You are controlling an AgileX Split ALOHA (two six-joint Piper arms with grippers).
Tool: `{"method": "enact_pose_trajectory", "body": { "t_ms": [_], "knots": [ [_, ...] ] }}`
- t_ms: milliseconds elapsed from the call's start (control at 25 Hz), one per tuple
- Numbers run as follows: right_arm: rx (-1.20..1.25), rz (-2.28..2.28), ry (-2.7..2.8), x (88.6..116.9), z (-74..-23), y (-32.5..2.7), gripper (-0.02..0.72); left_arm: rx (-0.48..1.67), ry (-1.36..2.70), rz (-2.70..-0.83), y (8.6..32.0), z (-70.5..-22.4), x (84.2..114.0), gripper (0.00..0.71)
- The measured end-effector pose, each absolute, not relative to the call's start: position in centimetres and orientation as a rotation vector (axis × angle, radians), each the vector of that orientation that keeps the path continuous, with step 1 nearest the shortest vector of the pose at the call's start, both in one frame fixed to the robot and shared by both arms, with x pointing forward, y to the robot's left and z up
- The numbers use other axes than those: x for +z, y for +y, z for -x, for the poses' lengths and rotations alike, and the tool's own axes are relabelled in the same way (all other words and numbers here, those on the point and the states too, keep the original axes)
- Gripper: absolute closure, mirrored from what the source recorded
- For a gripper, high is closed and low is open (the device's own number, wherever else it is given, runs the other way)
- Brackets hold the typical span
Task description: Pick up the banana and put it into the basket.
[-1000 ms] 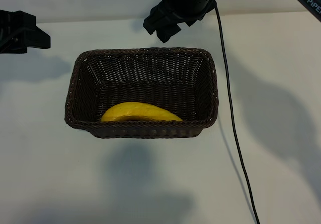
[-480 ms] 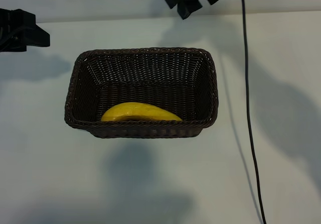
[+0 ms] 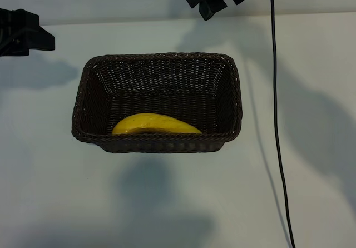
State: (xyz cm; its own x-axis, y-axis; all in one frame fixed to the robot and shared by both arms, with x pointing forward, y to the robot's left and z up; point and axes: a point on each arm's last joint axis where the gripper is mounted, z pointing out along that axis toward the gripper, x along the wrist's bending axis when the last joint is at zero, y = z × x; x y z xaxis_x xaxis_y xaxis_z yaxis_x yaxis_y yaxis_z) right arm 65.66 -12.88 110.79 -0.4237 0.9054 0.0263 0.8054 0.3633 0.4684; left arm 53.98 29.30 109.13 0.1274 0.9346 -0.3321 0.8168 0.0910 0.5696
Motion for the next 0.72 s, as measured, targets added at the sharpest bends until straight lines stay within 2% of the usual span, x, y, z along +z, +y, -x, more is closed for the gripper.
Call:
{"method": "enact_pose_trajectory", "body": {
  "t_ms": [720],
  "knots": [
    [0.619,-1.543,2.402,110.48,-65.56,-12.78,0.108,0.224,1.703,-1.739,29.30,-53.98,109.13,0.148]
  ]
}}
